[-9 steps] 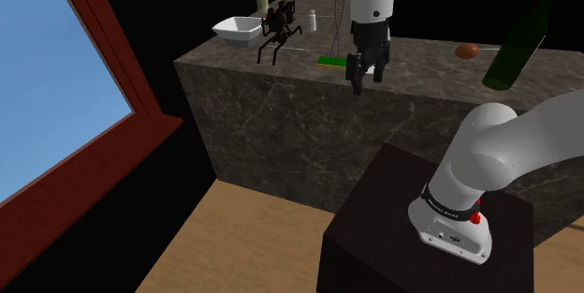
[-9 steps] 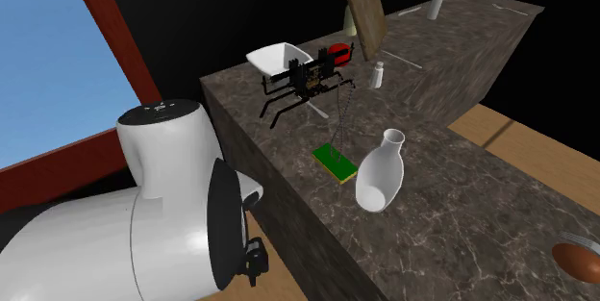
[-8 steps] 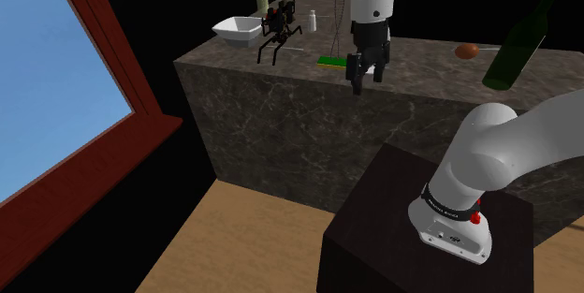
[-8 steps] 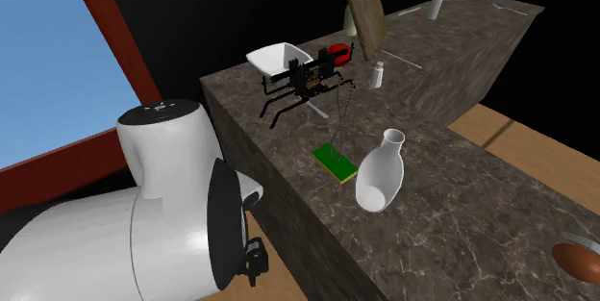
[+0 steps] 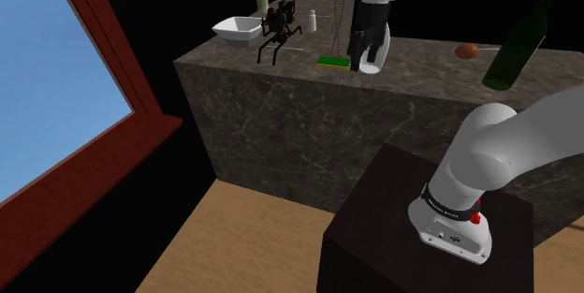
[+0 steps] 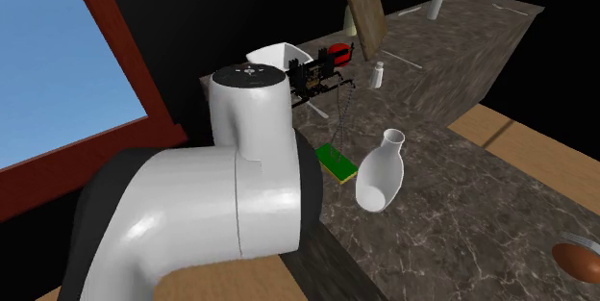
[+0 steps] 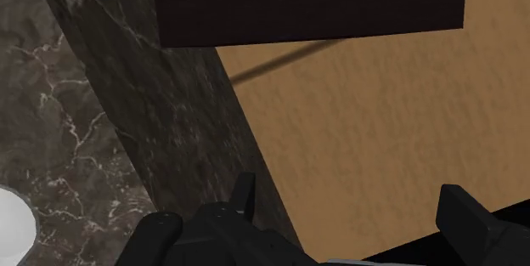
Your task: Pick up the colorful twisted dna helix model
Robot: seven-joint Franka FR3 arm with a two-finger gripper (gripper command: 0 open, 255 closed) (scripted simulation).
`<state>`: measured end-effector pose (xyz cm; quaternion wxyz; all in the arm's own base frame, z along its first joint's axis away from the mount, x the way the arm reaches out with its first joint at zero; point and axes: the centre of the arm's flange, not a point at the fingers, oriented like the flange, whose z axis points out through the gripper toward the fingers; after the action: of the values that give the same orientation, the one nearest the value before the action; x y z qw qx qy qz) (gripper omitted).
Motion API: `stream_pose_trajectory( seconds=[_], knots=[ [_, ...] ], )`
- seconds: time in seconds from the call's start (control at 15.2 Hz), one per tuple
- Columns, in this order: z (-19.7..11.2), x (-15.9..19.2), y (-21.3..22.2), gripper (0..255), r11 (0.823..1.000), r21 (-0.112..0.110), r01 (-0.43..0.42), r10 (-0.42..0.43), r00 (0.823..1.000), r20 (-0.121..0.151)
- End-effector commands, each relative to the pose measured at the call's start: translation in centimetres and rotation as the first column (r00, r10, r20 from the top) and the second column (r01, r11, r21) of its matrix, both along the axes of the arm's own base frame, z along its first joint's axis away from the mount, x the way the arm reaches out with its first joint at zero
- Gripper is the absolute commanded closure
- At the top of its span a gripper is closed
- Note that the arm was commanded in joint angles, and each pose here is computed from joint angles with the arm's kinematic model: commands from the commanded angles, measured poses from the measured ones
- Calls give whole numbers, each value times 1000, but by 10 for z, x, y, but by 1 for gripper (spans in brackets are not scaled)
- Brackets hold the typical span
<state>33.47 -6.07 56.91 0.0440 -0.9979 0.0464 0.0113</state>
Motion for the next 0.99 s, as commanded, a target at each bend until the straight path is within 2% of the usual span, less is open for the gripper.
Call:
stream_pose_trajectory(
  seconds=[0.0,0.46,0.92],
  knots=[
    [7,10,-24,0,1000,12,-21,21,999,47],
    [30,41,-103,0,994,51,-94,82,976,204],
    [53,73,-181,0,982,77,-171,132,924,358]
  ],
)
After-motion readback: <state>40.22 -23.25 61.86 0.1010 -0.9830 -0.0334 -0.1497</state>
